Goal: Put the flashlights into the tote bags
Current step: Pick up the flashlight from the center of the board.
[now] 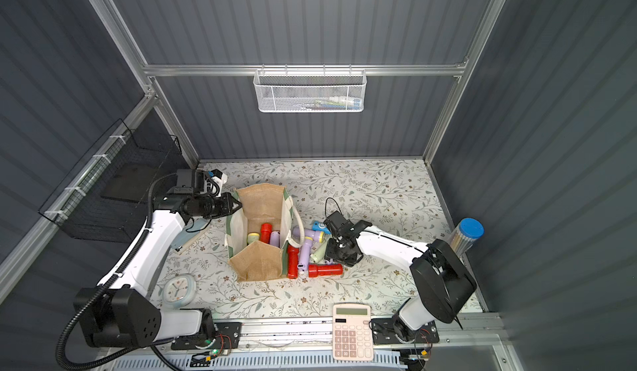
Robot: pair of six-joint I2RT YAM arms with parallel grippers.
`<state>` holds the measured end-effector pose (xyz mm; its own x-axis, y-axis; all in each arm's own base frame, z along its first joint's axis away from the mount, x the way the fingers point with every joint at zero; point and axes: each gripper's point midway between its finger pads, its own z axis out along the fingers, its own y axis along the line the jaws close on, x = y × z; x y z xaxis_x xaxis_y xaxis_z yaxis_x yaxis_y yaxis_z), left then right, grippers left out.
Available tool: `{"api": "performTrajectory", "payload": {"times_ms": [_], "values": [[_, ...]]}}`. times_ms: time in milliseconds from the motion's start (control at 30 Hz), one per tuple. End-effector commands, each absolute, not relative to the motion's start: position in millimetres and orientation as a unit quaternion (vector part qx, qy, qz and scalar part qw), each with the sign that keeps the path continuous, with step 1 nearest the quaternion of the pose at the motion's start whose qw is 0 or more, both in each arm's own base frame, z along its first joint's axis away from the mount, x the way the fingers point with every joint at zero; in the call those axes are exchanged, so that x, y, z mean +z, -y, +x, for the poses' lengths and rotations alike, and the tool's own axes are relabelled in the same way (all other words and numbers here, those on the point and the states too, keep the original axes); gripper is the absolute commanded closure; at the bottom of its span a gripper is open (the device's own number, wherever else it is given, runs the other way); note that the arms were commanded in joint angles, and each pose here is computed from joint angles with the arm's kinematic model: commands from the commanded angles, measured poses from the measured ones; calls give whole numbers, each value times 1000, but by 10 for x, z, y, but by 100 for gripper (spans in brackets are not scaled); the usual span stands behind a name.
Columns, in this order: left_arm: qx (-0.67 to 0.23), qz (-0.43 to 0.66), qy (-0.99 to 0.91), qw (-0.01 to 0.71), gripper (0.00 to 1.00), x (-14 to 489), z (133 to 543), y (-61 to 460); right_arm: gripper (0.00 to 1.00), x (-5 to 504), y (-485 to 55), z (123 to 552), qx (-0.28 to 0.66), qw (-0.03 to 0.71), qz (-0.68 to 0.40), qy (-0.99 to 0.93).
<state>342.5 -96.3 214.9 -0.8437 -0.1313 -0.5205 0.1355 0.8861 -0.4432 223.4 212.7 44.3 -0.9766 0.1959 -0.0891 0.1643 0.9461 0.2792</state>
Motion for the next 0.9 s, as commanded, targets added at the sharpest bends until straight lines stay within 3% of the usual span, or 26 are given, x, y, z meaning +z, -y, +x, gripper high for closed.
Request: {"api": "performTrajectory", "payload": {"times_ms": [0, 867], "values": [[-242, 10, -930, 276, 79, 2151, 3379, 971, 41, 465, -2138, 2318, 131, 70, 98, -984], [-241, 7, -934, 264, 79, 2059, 3393, 970, 43, 154, -2029, 2328, 99, 61, 126, -985]]}}
